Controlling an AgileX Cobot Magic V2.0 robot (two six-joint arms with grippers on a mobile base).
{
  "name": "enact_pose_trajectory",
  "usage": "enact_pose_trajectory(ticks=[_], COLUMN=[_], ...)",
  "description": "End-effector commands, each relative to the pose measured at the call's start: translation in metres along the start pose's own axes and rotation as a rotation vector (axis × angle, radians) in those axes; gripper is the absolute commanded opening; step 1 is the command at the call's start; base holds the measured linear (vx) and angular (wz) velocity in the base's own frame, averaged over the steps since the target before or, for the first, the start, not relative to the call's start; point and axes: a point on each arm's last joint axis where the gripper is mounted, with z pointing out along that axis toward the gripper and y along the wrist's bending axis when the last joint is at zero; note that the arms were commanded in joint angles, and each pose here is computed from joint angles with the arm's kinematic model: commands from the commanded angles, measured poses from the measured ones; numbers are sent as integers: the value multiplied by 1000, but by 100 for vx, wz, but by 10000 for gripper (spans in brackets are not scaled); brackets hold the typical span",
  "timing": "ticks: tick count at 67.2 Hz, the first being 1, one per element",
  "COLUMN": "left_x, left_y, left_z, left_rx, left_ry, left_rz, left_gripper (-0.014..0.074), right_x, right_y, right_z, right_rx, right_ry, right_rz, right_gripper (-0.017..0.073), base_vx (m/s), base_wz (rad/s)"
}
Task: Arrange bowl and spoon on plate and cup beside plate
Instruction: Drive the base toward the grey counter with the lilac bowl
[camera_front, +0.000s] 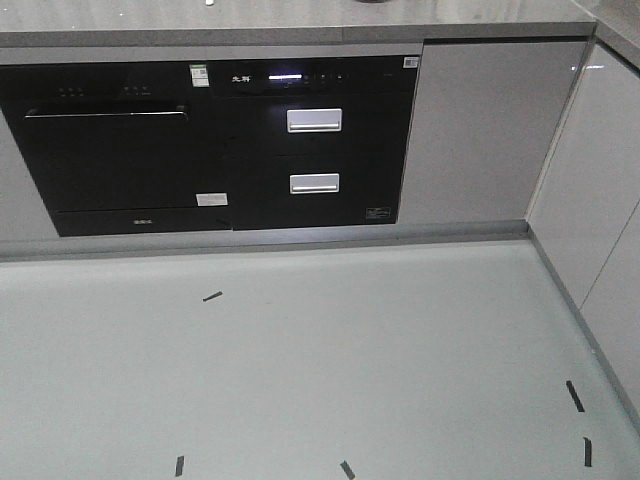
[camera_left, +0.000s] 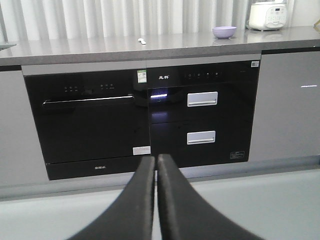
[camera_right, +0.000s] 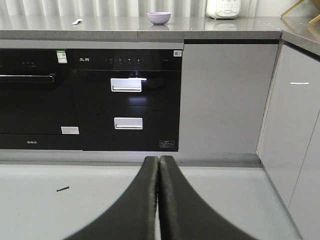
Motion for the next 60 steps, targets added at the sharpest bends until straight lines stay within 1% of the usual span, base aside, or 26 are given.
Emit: enact_pose_trajectory(ticks=[1,60], left_x=[-14,-14], left_y=[-1,-1], left_z=[-3,-3], left_rx=[10,10], left_ry=[-109,-109], left_rz=[-20,-20], left_gripper=[-6,-6], right_x=[-3,-3], right_y=[0,0], right_z=[0,0], right_rx=[-1,-1], right_ry=[-67,-67], right_rz=[-1,-1], right_gripper=[-10,-10], base_vx=[11,15], base_wz=[-8,-1])
